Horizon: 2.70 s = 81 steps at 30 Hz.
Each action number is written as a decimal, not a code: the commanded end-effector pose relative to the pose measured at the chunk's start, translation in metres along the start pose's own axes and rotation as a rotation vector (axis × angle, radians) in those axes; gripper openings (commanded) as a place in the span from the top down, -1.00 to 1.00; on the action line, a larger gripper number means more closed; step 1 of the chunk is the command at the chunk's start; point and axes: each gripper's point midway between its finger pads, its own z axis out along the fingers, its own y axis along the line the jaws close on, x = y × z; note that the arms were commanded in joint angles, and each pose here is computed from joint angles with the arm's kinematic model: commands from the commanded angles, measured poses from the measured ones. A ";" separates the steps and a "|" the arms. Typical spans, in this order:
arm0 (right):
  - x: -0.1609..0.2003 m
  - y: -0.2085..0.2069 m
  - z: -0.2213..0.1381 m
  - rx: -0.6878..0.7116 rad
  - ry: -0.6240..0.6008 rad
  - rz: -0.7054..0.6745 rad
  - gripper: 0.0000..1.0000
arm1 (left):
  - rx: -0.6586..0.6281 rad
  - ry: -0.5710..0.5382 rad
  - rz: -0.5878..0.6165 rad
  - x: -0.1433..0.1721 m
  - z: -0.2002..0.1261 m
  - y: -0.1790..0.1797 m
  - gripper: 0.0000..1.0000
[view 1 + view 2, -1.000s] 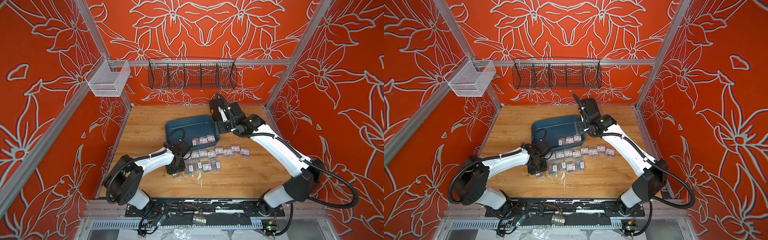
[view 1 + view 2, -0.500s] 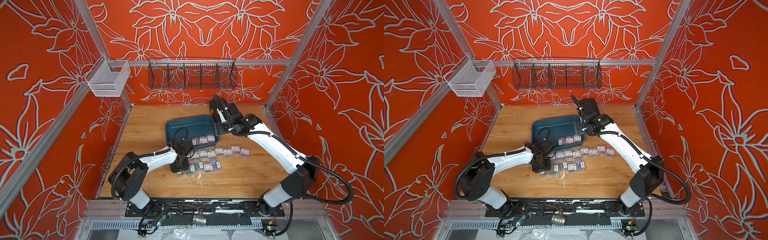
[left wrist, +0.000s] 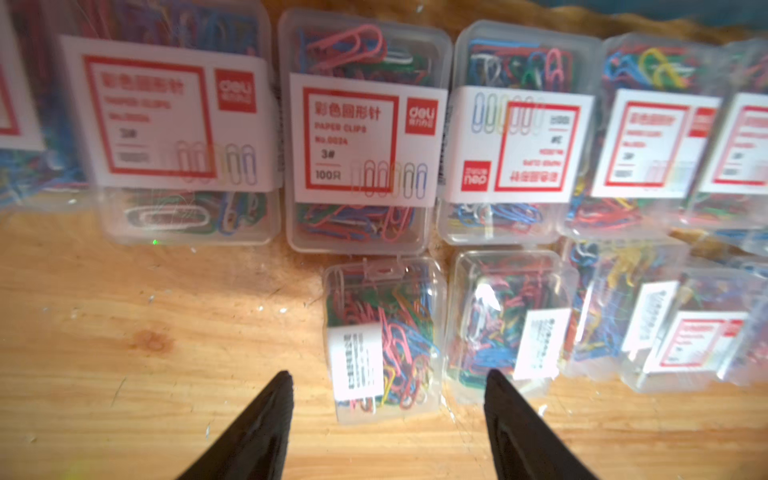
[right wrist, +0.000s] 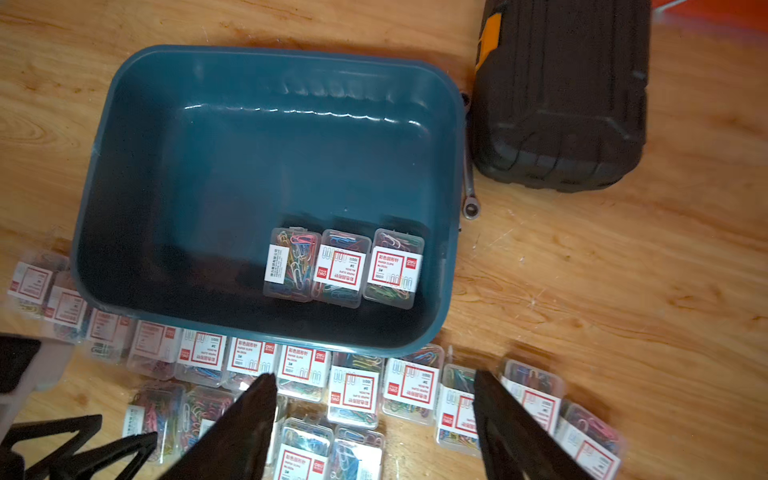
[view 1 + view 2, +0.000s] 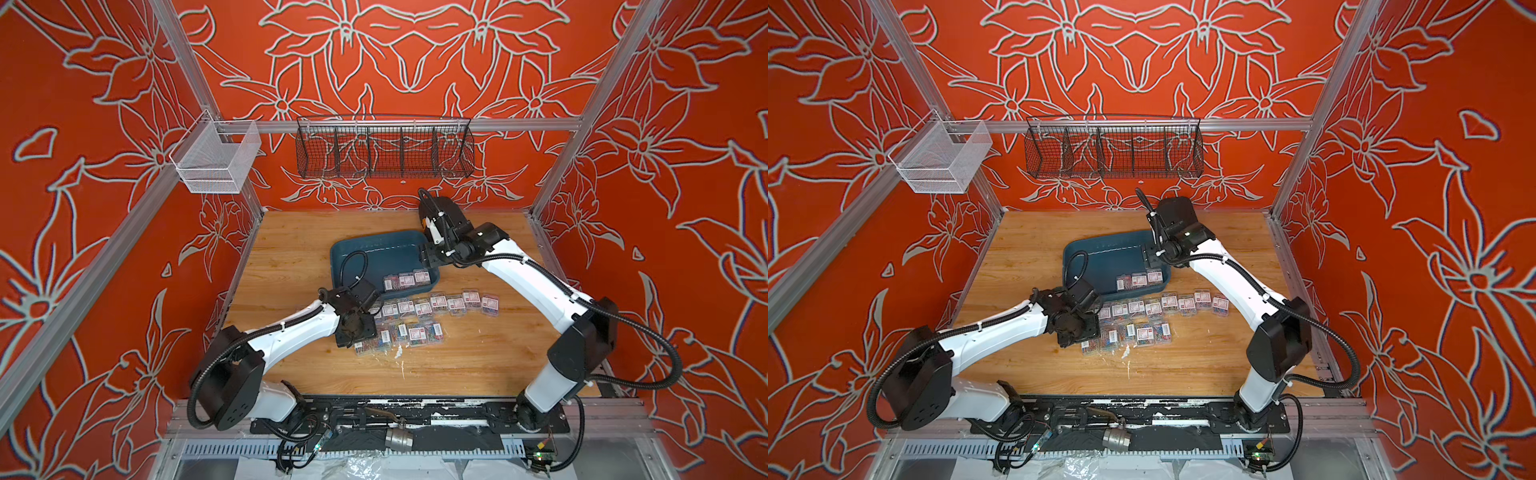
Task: Take the paper clips out of the storage box
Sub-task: Place the boxed paper clips at the center of the board, then pick up the boxed paper clips from the storage box.
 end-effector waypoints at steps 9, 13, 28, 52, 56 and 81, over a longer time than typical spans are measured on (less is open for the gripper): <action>0.007 0.017 0.069 -0.001 0.181 0.111 -0.26 | 0.006 -0.136 -0.026 -0.017 -0.073 0.014 -0.47; 0.014 0.028 0.095 -0.005 0.250 0.097 -0.20 | 0.022 -0.194 -0.054 -0.034 -0.086 0.018 -0.48; 0.043 0.066 0.127 -0.068 0.330 0.098 -0.16 | 0.149 -0.228 -0.050 -0.124 -0.117 0.001 -0.46; 0.059 0.081 0.146 -0.048 0.354 0.090 -0.07 | 0.246 -0.163 -0.058 -0.131 -0.131 0.000 -0.37; 0.058 0.084 0.154 -0.049 0.364 0.081 -0.07 | 0.246 -0.171 -0.065 -0.130 -0.134 0.003 -0.37; 0.075 0.077 0.185 0.033 0.439 0.031 -0.15 | 0.275 -0.152 -0.072 -0.145 -0.127 -0.003 -0.37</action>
